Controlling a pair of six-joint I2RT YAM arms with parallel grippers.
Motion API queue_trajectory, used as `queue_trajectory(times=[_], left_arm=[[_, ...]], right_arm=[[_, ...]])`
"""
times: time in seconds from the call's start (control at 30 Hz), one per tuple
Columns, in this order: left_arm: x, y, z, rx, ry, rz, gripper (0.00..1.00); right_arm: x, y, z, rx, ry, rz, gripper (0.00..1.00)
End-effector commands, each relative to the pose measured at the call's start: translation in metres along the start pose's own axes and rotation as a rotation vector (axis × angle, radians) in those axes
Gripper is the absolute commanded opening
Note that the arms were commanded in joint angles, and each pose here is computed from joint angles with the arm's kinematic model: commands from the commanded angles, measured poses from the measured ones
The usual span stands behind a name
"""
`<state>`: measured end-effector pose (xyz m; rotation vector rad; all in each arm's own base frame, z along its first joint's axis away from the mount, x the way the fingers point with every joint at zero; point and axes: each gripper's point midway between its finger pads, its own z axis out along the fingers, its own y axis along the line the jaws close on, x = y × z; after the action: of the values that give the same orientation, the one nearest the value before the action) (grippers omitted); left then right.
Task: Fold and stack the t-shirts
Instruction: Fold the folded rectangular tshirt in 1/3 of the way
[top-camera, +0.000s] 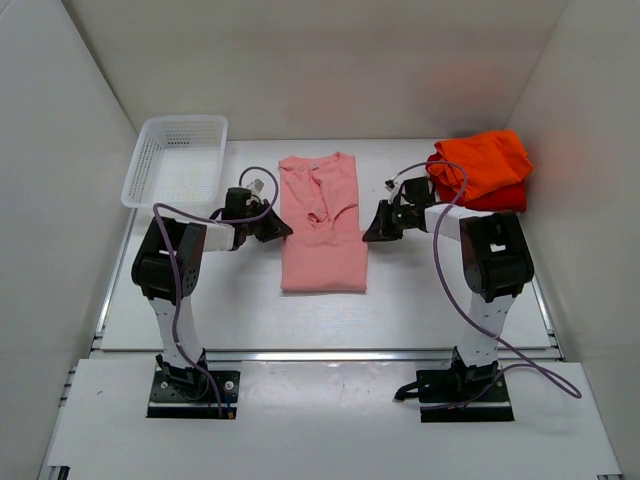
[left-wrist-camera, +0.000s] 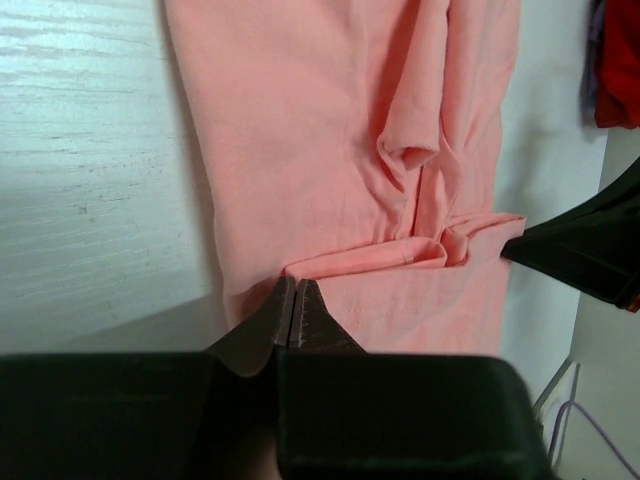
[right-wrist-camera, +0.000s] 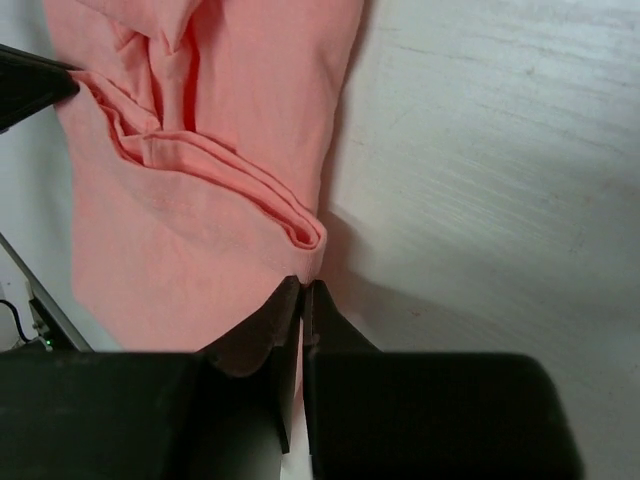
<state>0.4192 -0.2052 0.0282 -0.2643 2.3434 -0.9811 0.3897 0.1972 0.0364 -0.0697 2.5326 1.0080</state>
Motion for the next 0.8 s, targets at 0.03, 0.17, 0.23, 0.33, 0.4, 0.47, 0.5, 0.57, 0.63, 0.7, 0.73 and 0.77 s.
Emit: queue_trajectory(times=[0.03, 0.17, 0.23, 0.33, 0.4, 0.47, 0.5, 0.57, 0.63, 0.7, 0.73, 0.77], left_arm=[[-0.022, -0.022, -0.009, 0.055, -0.049, 0.041, 0.0], [-0.031, -0.033, -0.022, 0.069, -0.076, 0.05, 0.0], [-0.041, -0.035, -0.031, 0.075, -0.104, 0.048, 0.0], [-0.047, -0.047, -0.041, 0.095, -0.127, 0.057, 0.0], [-0.053, -0.048, -0.048, 0.089, -0.152, 0.056, 0.0], [-0.061, -0.047, -0.049, 0.078, -0.175, 0.061, 0.0], [-0.062, -0.046, -0.046, 0.072, -0.172, 0.061, 0.0], [-0.069, -0.039, -0.039, 0.062, -0.169, 0.059, 0.0], [-0.068, -0.025, -0.024, 0.04, -0.136, 0.039, 0.05], [-0.076, -0.018, -0.017, 0.038, -0.136, 0.022, 0.17], [-0.076, -0.015, -0.014, 0.036, -0.137, 0.009, 0.31], [-0.079, -0.008, -0.016, 0.032, -0.151, -0.003, 0.39]], right_arm=[[-0.023, 0.017, -0.005, -0.043, -0.039, -0.069, 0.0], [-0.032, 0.034, -0.015, -0.046, -0.057, -0.11, 0.0], [-0.037, 0.038, -0.016, -0.044, -0.062, -0.123, 0.0], [-0.052, 0.05, -0.023, -0.061, -0.089, -0.146, 0.0], [-0.059, 0.058, -0.022, -0.081, -0.09, -0.149, 0.0], [-0.067, 0.058, -0.021, -0.083, -0.097, -0.161, 0.0], [-0.071, 0.056, -0.018, -0.079, -0.094, -0.167, 0.0], [-0.082, 0.054, -0.014, -0.077, -0.097, -0.175, 0.0], [-0.092, 0.048, -0.003, -0.066, -0.085, -0.171, 0.0], [-0.103, 0.038, -0.001, -0.051, -0.088, -0.157, 0.29], [-0.108, 0.033, -0.001, -0.032, -0.1, -0.156, 0.36], [-0.111, 0.029, -0.001, -0.023, -0.109, -0.159, 0.46]])
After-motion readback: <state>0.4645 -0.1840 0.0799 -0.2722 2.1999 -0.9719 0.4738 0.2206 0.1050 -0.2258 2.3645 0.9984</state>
